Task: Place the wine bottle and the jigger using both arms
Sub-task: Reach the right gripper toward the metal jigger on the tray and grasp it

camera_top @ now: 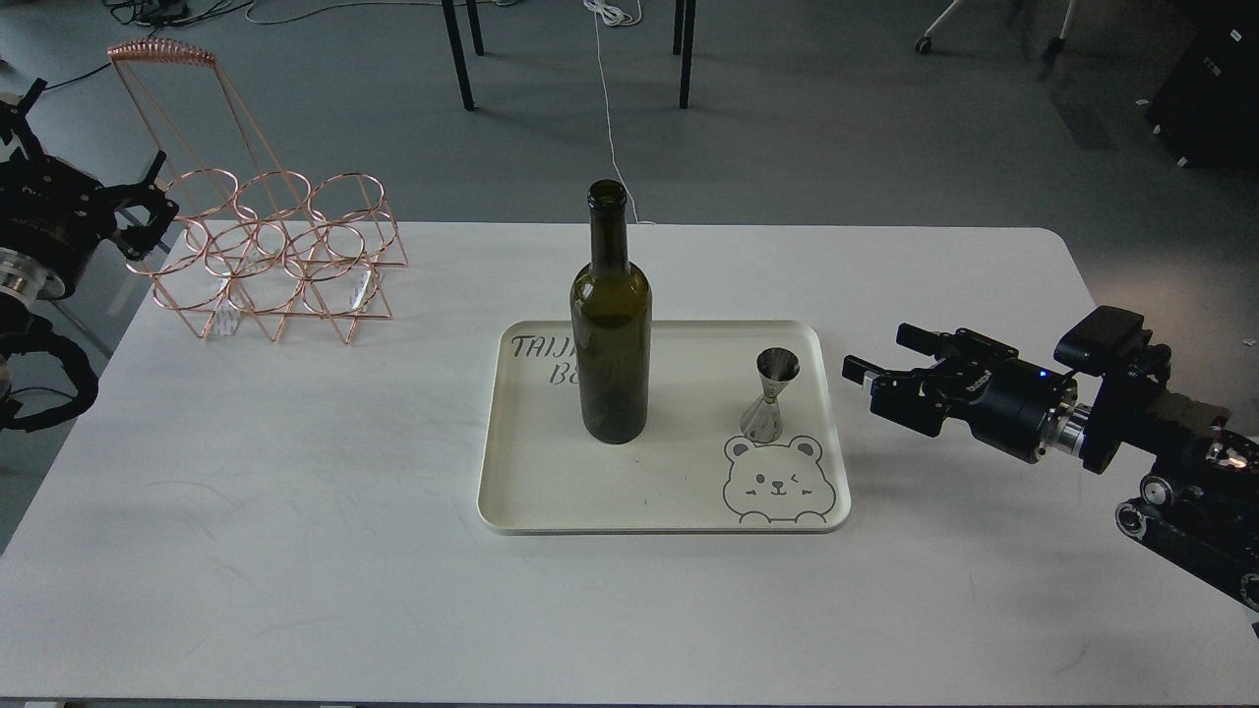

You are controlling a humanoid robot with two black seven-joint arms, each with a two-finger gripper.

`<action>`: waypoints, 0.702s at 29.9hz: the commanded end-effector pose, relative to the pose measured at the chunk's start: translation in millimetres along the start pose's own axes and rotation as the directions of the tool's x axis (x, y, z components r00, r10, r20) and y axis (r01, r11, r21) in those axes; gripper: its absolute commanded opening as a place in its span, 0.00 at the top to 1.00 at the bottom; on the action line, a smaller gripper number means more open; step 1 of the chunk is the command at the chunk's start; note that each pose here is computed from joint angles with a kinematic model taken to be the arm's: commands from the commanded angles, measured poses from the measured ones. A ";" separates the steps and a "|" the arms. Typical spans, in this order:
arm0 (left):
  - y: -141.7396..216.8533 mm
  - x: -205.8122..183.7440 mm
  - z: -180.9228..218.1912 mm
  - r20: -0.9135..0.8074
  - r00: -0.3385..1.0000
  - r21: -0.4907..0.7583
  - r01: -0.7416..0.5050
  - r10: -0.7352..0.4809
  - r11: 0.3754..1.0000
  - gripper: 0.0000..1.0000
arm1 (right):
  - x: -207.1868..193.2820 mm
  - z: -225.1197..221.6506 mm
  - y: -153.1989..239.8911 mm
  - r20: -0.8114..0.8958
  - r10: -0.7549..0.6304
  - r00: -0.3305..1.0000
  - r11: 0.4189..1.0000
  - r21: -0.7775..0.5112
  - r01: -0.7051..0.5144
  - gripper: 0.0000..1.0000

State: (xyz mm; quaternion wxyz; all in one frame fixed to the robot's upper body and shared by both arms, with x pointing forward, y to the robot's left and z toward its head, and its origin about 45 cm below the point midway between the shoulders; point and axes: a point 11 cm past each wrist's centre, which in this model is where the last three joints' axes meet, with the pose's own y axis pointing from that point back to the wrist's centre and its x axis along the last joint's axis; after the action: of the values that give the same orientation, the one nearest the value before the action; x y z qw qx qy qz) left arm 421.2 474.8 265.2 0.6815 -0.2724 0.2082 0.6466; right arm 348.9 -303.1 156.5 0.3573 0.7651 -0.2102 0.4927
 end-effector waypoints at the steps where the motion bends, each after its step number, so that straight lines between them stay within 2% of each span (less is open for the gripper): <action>1: -0.2 -0.3 1.8 0.004 1.000 -0.001 0.001 -0.001 1.000 0.01 | -19.2 -5.3 -12.7 -0.034 -0.052 0.998 0.998 0.018 0.052 0.04; 9: -0.1 -0.2 2.1 0.008 1.000 0.002 0.001 -0.001 1.000 0.01 | -41.9 -27.1 -38.3 -0.021 -0.086 0.996 0.994 0.071 0.087 0.05; 13: -0.3 -0.4 4.5 0.010 1.000 -0.004 0.002 -0.002 1.000 0.01 | -34.1 -29.2 -49.9 -0.065 -0.099 0.993 0.991 0.087 0.104 0.08; 17: 0.4 0.4 4.3 0.015 1.000 0.000 0.001 -0.001 1.000 0.01 | -32.7 -35.5 -66.1 -0.108 -0.121 0.987 0.985 0.107 0.133 0.19; 21: 0.3 0.4 7.2 0.018 1.000 -0.005 0.001 -0.001 1.000 0.01 | -29.1 -41.4 -78.7 -0.117 -0.112 0.987 0.985 0.118 0.126 0.24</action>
State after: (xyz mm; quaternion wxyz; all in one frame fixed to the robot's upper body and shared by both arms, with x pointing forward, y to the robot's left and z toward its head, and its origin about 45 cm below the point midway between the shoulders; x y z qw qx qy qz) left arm 420.7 478.1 268.8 0.6831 -0.2680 0.2025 0.6484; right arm 360.5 -229.3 113.7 0.3520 0.7698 -0.1146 0.5199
